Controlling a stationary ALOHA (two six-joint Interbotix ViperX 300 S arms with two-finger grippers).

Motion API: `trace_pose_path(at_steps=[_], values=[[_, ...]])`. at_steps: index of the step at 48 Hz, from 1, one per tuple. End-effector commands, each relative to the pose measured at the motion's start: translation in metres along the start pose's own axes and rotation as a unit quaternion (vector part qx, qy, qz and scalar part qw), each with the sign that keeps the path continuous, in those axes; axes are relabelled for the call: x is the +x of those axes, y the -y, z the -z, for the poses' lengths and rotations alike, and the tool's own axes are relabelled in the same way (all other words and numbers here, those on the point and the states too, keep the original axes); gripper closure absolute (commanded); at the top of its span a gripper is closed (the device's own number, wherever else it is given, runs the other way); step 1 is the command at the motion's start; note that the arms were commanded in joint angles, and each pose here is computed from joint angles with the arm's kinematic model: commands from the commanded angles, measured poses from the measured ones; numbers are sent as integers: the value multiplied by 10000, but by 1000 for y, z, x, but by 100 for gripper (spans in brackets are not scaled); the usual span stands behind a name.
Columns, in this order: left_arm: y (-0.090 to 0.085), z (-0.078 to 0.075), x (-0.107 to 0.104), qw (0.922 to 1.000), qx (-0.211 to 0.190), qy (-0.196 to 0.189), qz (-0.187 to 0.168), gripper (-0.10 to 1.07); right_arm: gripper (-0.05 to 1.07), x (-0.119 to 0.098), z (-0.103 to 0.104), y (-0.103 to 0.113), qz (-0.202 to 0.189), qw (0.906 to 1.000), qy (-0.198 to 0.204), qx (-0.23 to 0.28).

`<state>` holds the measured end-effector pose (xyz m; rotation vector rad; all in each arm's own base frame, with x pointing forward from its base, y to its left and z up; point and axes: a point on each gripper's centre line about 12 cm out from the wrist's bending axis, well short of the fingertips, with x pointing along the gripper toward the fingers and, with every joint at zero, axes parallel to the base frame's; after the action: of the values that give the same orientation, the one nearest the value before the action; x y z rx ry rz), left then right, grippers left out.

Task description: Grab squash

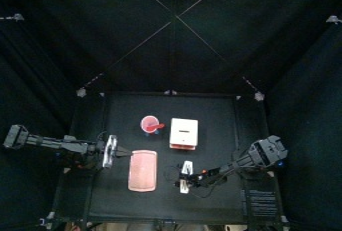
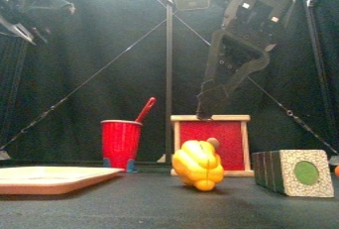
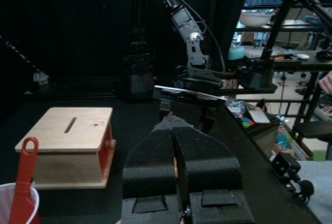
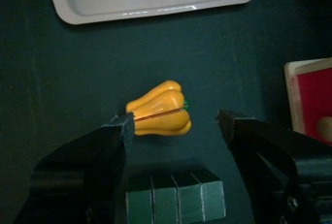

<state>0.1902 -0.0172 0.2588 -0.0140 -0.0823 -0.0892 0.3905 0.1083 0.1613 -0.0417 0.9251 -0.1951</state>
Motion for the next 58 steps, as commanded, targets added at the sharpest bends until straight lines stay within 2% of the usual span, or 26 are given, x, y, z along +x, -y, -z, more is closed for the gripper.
trace_pose_path(at_steps=[1, 9, 26, 58], values=[[0, -4, 2, 10000, 8, 69, -4, 100, 5, -4, -7, 0, -86, 9998, 153, -43], [-1, -1, 1, 10000, 1, 31, -20, 100, 5, 4, -3, -4, -206, 9996, 166, -140], [-2, -3, 1, 9999, -94, 62, -81, 100, 5, 24, 6, 1, -141, 9998, -31, -142], [-5, -1, 1, 9998, -117, 33, -157, 100, 5, 40, 4, 8, -35, 9999, -116, -83]])
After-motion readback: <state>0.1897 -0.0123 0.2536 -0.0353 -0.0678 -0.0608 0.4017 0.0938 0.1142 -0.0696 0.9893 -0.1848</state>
